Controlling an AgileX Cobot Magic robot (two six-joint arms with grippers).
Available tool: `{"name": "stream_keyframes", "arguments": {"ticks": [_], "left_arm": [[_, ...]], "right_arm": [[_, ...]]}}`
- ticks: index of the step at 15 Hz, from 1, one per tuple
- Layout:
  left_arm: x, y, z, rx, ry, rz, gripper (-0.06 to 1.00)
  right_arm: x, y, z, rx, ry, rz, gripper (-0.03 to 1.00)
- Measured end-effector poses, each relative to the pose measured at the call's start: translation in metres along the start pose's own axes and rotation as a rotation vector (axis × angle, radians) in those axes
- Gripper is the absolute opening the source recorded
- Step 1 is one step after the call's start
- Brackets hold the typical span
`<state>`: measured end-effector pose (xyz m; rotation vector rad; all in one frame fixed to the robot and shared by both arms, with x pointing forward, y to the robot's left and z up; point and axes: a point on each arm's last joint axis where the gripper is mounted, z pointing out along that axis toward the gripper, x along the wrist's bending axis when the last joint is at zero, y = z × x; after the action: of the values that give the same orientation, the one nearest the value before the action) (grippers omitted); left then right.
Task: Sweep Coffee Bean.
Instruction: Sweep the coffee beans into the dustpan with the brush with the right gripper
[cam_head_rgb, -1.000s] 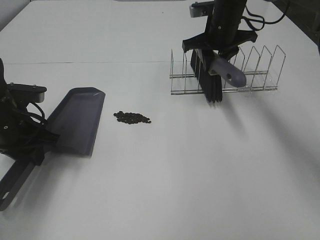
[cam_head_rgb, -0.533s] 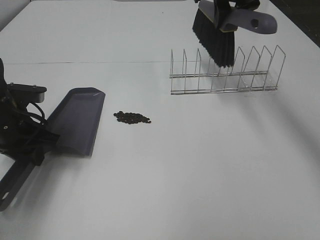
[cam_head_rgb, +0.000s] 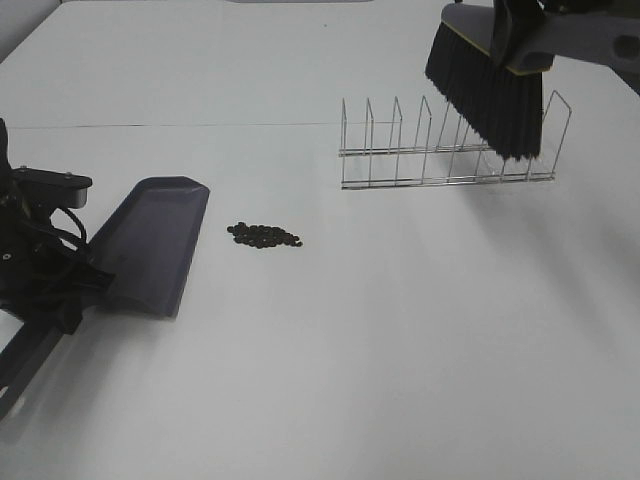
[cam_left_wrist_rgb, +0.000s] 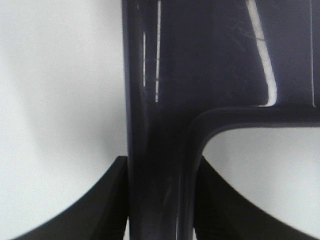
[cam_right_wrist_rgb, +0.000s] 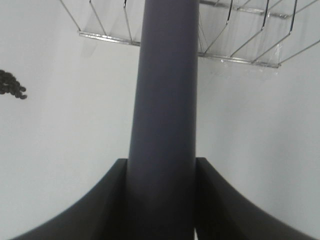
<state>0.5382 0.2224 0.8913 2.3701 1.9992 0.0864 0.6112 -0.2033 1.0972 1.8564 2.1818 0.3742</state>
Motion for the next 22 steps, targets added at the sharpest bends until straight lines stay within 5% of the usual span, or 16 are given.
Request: {"name": "stream_keyframes", "arguments": {"ticks": [7, 10, 16, 22], "left_arm": [[0.000, 0.000, 0.000, 0.002, 0.004, 0.005, 0.33], [0.001, 0.000, 0.000, 0.002, 0.009, 0.027, 0.33], [0.001, -0.001, 0.008, 0.028, 0.011, 0.034, 0.33], [0.001, -0.001, 0.008, 0.029, 0.009, 0.035, 0.33]], "right_arm": [[-0.001, -0.085, 0.059, 0.113, 0.024, 0.050, 0.29], [0.016, -0.091, 0.079, 0.121, -0.004, -0.016, 0.29], [0.091, -0.080, 0.134, 0.149, -0.133, -0.218, 0.29], [0.172, -0.055, 0.169, 0.142, -0.073, -0.388, 0.29]]}}
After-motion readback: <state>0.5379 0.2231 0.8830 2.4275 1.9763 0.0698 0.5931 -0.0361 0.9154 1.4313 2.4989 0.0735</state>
